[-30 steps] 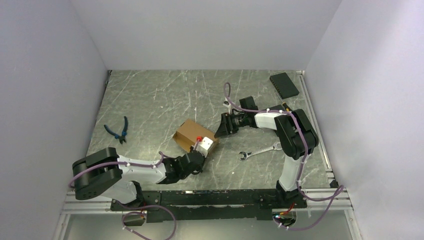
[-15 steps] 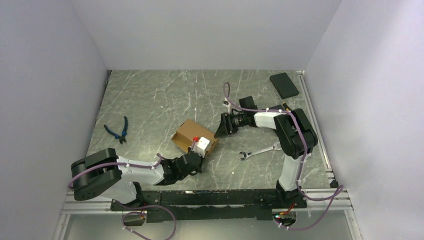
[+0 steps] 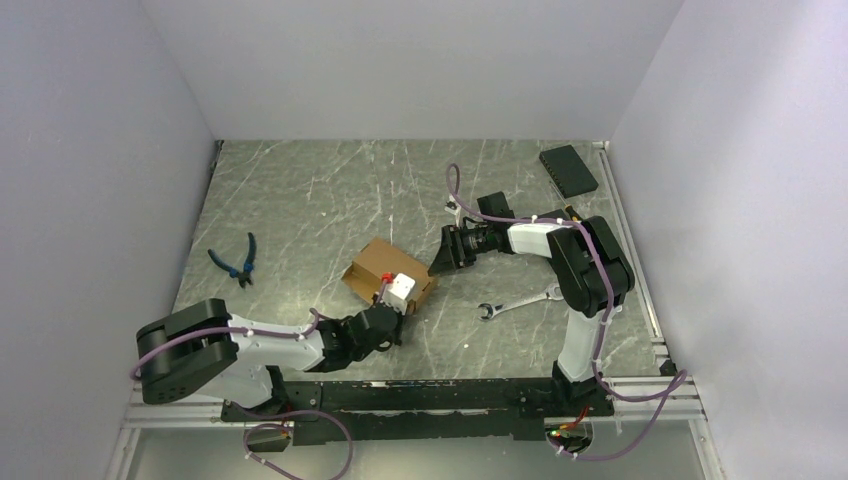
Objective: Fold the paper box
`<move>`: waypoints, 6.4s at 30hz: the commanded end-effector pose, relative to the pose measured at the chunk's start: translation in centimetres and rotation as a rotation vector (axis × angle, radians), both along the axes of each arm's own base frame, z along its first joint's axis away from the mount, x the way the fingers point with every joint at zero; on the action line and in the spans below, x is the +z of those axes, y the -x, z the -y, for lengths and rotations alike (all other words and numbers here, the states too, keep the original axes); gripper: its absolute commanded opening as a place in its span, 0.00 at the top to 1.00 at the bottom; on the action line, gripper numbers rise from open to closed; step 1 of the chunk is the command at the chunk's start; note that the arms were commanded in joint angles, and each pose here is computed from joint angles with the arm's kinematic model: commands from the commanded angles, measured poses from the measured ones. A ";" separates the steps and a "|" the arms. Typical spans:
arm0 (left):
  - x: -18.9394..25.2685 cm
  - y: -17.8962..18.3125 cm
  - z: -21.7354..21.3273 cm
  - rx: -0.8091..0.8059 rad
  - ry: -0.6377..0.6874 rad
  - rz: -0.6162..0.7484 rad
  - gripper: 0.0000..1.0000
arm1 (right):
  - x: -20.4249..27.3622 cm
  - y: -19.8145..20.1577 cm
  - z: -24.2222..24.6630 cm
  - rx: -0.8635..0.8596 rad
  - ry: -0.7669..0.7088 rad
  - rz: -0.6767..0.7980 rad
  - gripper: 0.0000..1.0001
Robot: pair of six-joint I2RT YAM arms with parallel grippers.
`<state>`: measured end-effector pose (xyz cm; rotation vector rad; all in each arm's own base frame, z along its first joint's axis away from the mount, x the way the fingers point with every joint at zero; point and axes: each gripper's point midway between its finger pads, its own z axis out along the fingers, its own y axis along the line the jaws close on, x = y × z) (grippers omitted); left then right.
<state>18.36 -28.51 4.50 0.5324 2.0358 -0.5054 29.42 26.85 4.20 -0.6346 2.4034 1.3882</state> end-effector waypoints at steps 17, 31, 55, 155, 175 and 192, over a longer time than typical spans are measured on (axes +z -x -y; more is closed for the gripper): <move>1.6 -0.7 0.9 -0.003 0.021 -0.033 0.99 | -2.0 -0.2 -0.2 0.032 0.102 0.069 0.47; 3.0 -0.7 1.3 0.014 0.032 -0.099 0.73 | -0.6 -0.7 -0.3 0.063 0.096 0.134 0.33; 1.5 6.0 -5.5 0.265 0.322 -0.510 1.00 | 0.1 -0.7 -0.3 0.069 0.077 0.147 0.30; 4.8 -10.1 -14.3 0.625 0.579 -0.365 0.11 | 0.5 -0.9 -0.9 0.103 0.045 0.159 0.29; 4.1 -18.6 -11.3 0.452 0.778 -0.520 0.25 | 2.5 -6.4 -5.9 0.065 -0.077 0.062 0.32; 2.8 -18.3 -8.0 0.335 0.855 -0.651 0.93 | 0.2 -5.5 -7.5 0.099 -0.025 0.042 0.80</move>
